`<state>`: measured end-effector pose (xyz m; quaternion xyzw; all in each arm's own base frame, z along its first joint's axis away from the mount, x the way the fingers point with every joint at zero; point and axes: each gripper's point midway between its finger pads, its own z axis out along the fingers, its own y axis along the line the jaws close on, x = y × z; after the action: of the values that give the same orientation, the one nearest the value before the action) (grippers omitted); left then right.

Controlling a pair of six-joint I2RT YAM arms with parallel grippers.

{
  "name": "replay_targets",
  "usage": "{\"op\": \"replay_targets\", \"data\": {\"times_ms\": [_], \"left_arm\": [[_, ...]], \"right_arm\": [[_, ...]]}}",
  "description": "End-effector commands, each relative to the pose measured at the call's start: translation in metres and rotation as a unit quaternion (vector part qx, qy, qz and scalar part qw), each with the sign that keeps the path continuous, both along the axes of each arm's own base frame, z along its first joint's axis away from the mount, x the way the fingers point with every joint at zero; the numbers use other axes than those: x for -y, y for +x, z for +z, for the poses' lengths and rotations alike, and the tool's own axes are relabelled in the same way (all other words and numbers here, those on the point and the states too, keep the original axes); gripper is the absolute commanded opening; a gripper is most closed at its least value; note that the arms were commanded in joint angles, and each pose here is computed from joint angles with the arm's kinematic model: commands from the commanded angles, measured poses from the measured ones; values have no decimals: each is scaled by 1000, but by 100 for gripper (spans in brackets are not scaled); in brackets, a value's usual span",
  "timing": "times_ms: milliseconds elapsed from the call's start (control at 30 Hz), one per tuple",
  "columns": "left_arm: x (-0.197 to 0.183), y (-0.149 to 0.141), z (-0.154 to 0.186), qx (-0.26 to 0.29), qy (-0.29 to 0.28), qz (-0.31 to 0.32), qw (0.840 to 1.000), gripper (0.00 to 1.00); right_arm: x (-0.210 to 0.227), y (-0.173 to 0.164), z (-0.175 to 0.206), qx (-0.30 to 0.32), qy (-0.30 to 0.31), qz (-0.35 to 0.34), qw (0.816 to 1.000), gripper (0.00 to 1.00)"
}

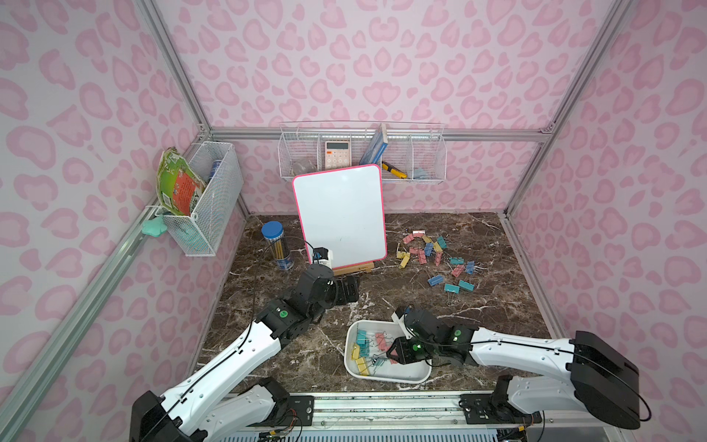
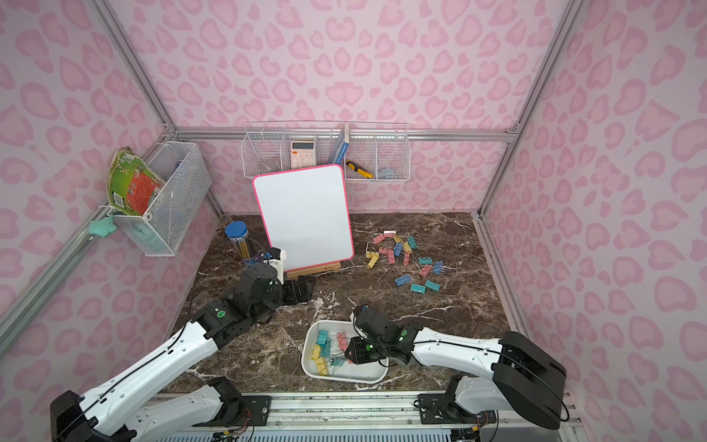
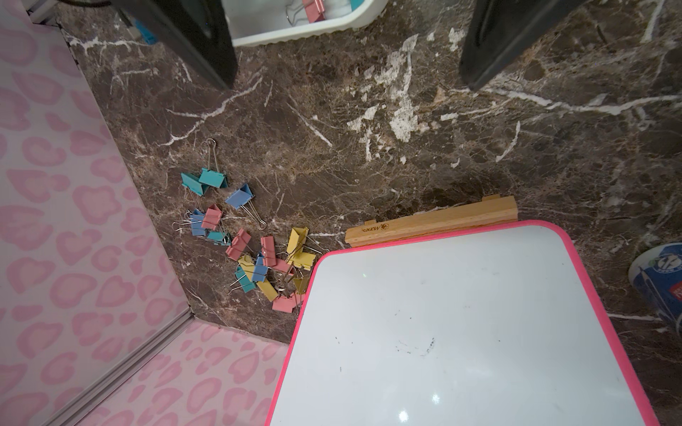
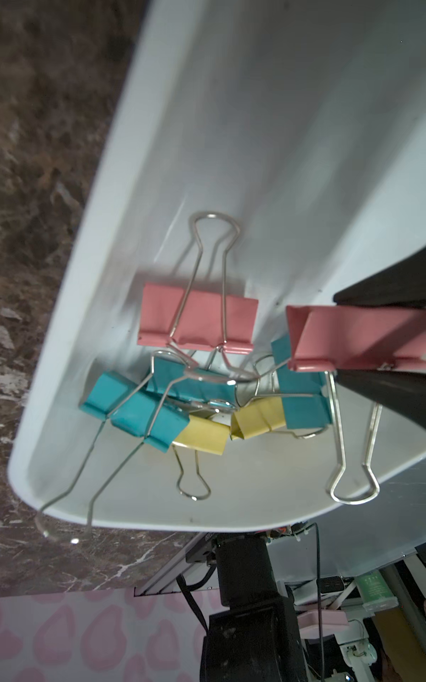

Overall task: Put the binder clips in the storage box
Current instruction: Place the binder clip in the storage box.

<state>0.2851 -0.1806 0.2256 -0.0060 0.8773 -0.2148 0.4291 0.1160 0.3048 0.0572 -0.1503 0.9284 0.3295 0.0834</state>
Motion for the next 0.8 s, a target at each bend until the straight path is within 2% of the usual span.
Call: {"op": "replay_targets", "data": {"times_ms": [0,300,400,467,567,667,767], "left_arm": [[2,0,6,5,-6,-4,1000,99],[2,0,3,3,-5,-6,1000,99],[2,0,3,3,-4,-6,1000,99],[2,0,3,4,-3,-7,1000,99],[2,0,4,4,-3,-7,1000,99],[3,-1,5,7,-5,-9,1000,99],[3,-1,5,7,-6,-10,1000,99]], "right_arm": [[-13,5,0,5,17,5,1000,26],[-27,7,8,28,22,28,999,50],[-24,14,26,59,32,13,998,52],[-19,26,49,100,47,-4,994,52],[4,57,85,174,45,-66,982,54],[50,101,115,254,14,-156,955,57],[130,150,117,252,-55,-298,919,57]]}}
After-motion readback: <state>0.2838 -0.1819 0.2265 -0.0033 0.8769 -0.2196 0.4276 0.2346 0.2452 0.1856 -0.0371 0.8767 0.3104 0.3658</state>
